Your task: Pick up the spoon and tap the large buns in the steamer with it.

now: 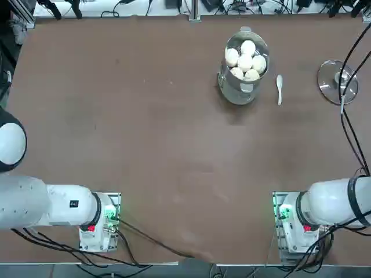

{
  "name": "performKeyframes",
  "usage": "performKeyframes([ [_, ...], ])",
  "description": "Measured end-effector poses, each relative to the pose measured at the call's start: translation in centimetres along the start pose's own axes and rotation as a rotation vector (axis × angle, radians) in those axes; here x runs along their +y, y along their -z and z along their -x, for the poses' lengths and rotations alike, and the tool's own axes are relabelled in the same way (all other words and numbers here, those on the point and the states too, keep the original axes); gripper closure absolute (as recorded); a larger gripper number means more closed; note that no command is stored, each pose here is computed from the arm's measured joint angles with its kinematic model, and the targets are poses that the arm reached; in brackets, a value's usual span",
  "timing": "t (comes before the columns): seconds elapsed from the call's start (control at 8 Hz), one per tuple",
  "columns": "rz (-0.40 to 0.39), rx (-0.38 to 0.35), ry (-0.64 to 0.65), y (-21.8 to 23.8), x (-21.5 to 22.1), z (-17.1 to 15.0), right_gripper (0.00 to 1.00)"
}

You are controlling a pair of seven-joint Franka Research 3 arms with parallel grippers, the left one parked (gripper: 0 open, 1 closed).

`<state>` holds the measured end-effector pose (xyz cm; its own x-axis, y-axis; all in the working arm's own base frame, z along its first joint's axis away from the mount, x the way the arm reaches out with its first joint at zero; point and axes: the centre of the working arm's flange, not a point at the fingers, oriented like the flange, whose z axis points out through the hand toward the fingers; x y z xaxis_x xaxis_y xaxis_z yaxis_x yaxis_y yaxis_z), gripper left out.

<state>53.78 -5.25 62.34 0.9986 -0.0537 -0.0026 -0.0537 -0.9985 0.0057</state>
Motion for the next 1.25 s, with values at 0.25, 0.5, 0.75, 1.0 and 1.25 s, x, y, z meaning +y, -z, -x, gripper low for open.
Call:
performKeyframes([
  [0.25, 0.0, 0.003, 0.004, 0.1, -0.6, 0.0, 0.0],
  [0.5, 0.0, -0.004, -0.011, -0.5, -1.5, -0.4, 0.0],
  [0.75, 0.002, -0.034, -0.029, -3.3, -2.2, -1.6, 0.0],
  [1.0, 0.006, -0.068, -0.088, -8.1, -3.8, -2.4, 0.0],
  [1.25, 0.009, -0.066, -0.11, -13.1, -5.2, -2.3, 0.0],
])
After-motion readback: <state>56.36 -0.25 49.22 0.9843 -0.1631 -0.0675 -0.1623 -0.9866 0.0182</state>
